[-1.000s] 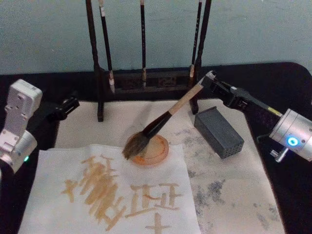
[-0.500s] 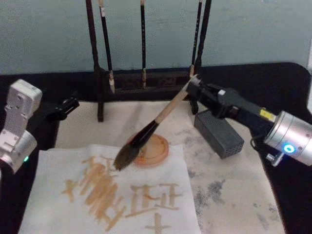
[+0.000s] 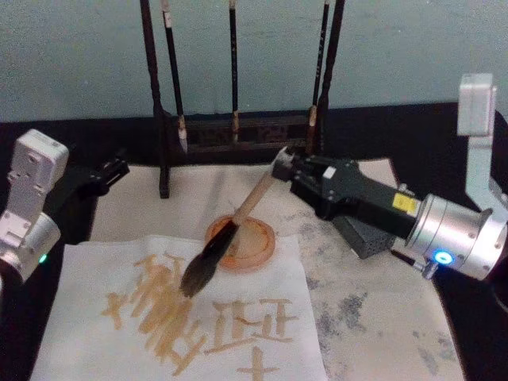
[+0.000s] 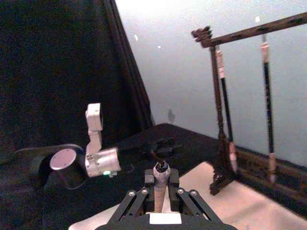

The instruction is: Pick up the brush from the inkstone, write on the paper, then place the brush back to its original position.

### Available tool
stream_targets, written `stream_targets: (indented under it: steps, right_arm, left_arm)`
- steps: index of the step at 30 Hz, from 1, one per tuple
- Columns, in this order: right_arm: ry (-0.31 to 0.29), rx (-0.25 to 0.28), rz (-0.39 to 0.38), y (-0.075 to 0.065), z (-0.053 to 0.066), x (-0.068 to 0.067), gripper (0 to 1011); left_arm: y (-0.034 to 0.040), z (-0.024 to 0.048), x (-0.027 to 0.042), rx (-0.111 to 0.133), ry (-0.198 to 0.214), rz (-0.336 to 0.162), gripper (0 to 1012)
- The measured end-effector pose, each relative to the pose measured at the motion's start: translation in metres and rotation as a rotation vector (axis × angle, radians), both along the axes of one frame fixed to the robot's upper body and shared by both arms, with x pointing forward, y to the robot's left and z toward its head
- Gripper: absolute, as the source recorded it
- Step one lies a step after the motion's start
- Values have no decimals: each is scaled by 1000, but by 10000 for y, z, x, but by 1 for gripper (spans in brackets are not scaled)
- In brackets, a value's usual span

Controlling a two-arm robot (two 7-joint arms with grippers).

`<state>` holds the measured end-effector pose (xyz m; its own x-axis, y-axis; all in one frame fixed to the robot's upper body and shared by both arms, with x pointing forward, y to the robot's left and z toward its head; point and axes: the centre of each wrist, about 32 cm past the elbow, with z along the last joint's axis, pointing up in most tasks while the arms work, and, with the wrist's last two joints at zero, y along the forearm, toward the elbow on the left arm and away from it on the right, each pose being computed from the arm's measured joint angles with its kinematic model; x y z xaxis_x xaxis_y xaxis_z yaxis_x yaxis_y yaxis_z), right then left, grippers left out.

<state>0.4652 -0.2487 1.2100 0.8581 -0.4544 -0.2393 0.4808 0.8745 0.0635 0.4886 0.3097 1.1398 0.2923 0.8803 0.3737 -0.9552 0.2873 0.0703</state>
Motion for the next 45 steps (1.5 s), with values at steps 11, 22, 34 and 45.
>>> stream_targets:
  steps: [11, 22, 34, 45]
  right_arm:
    - [29, -23, 10, 71, -84, -41, 171]
    - [62, -40, -28, -69, -192, -44, 170]
    - [55, -41, -77, -348, -173, -62, 170]
    - [21, -30, -120, -458, -154, -224, 170]
  left_arm:
    - [0, 0, 0, 0, 0, 0, 1002]
    - [0, 0, 0, 0, 0, 0, 1002]
    - [0, 0, 0, 0, 0, 0, 1002]
    - [0, 0, 0, 0, 0, 0, 1002]
